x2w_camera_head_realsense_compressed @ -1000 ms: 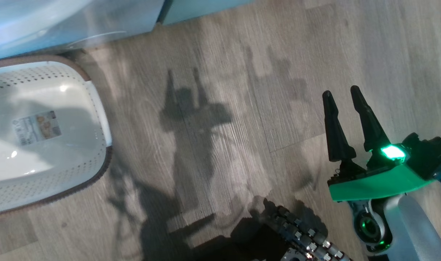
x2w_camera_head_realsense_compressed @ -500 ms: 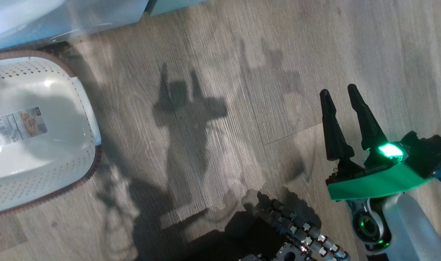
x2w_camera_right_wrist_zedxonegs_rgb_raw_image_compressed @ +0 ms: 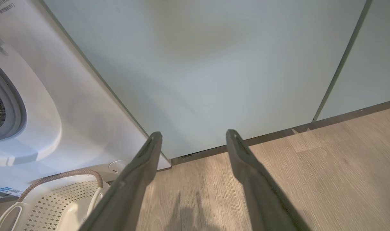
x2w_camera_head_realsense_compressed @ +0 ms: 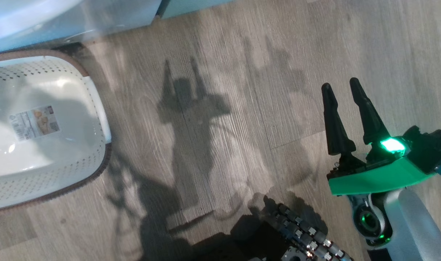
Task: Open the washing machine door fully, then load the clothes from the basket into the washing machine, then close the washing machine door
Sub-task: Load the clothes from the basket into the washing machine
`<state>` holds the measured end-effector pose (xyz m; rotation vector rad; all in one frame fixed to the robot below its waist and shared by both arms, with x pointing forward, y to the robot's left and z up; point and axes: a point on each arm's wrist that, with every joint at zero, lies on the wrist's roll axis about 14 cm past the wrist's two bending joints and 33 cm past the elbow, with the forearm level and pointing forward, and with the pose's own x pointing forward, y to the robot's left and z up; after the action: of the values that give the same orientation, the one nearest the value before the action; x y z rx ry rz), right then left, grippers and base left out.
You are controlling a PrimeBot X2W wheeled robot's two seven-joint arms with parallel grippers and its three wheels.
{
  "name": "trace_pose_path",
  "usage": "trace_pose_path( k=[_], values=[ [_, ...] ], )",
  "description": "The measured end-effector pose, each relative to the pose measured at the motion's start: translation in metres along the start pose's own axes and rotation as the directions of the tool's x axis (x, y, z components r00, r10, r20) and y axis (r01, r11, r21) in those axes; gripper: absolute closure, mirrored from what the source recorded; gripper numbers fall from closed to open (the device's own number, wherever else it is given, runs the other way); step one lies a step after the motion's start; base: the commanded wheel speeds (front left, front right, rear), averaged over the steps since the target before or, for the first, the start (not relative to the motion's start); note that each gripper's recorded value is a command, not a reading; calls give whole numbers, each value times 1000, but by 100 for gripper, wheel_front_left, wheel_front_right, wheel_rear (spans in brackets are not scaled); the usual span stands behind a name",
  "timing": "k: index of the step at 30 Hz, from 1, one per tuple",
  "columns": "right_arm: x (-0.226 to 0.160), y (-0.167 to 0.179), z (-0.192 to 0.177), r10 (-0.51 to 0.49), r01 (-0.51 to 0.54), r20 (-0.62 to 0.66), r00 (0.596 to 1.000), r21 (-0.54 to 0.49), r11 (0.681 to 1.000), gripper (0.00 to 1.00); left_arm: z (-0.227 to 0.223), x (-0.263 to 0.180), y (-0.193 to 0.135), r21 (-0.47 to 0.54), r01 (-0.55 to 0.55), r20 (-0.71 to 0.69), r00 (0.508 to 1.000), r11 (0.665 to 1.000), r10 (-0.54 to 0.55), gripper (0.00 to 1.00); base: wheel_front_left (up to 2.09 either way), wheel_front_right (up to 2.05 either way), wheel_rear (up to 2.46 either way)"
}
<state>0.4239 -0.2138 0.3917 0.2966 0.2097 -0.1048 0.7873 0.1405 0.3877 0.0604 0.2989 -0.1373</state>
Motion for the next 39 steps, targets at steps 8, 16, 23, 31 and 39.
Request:
trace_pose_path(
  k=[8, 16, 23, 31, 39],
  values=[
    [1, 4, 12, 18, -18, 37, 999, -19, 1000, 0, 18, -15, -7, -82, 25, 62, 998, 996, -20, 0, 0, 0, 0],
    [2, 12, 26, 48, -45, 78, 996, -38, 998, 0, 18, -43, -2, -94, 20, 130, 992, 995, -8, 0, 0, 0, 0],
    [1, 15, 41, 61, -55, 121, 991, -59, 997, 0, 25, -77, 0, -125, 23, 241, 971, 992, 7, 0, 0, 0, 0],
    [-9, 21, 48, 78, -65, 142, 987, -94, 993, 0, 30, -136, -9, -144, 40, 347, 938, 989, 13, 0, 0, 0, 0],
    [-21, 34, 59, 117, -97, 170, 978, -122, 988, 0, 29, -223, -19, -151, 18, 393, 919, 988, 44, 0, 0, 0, 0]
  ],
)
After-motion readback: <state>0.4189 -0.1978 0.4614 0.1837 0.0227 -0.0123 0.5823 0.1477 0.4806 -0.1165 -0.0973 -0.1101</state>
